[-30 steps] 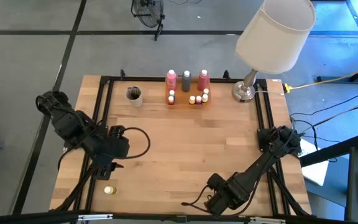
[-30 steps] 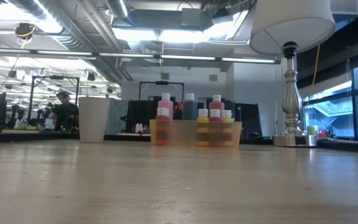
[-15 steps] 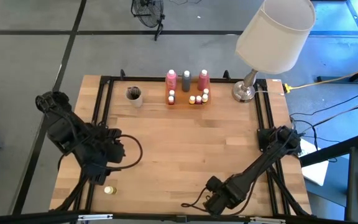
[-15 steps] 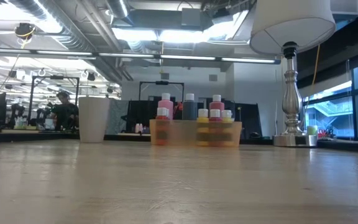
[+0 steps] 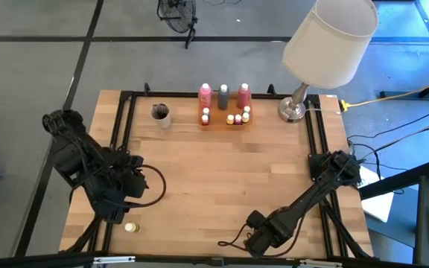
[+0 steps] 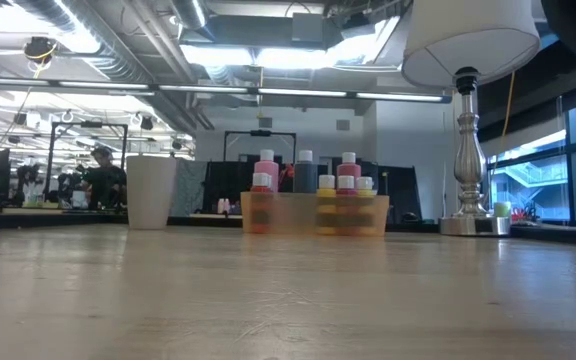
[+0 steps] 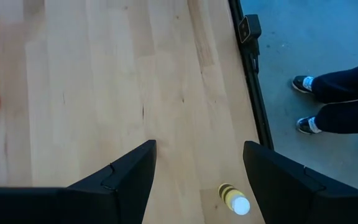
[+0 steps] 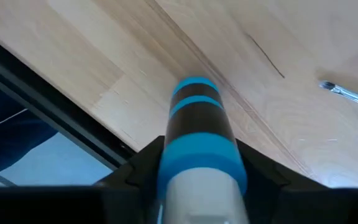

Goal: Pick & Place Paint Supplies
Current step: Put the blue paint bottle into the orange bin

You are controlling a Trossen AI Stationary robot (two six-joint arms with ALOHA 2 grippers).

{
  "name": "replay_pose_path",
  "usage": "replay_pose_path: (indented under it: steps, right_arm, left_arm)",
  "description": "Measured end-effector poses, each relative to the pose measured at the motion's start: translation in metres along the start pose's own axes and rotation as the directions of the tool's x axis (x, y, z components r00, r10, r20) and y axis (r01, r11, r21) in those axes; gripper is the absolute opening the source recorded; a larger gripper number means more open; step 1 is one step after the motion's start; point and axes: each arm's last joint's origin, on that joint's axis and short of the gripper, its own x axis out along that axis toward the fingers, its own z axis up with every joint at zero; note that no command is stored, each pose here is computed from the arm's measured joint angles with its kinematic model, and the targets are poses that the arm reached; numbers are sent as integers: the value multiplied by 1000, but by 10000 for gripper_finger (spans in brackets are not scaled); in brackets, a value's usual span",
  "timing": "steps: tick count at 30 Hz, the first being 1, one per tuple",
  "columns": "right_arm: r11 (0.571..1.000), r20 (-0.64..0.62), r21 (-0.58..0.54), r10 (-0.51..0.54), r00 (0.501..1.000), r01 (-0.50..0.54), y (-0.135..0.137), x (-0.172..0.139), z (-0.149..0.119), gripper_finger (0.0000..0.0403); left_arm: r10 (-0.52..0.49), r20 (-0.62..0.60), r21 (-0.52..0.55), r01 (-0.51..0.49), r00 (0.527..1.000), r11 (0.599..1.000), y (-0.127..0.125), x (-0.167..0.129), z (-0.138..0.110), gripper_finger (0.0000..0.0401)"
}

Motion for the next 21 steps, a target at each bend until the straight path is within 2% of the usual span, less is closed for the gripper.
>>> replay_pose_path:
  steps: [2,7,11,15,18,21]
  right_arm:
    - [1000,-1,2,4,1000,-4,0,0,1,135]
    - [998,-38,12,56,998,-55,5,-2,6,136]
    - [993,-46,-8,121,992,-121,17,-20,14,136]
    - [985,-19,-44,166,986,-166,27,-56,28,136]
    - [980,53,-78,188,981,-183,31,-91,44,136]
    - [961,163,-148,256,953,-233,33,-133,62,136]
  left_arm:
    - [7,5,1,-7,1000,1000,0,0,0,237]
    - [10,10,9,-11,1000,1000,-1,0,-1,237]
    - [5,10,20,-6,1000,1000,-3,-1,-2,237]
    - [-4,8,35,4,1000,999,-6,-2,-4,237]
    - [-14,6,51,14,1000,999,-10,-3,-7,237]
    - [-25,-2,74,25,1000,997,-14,-5,-10,237]
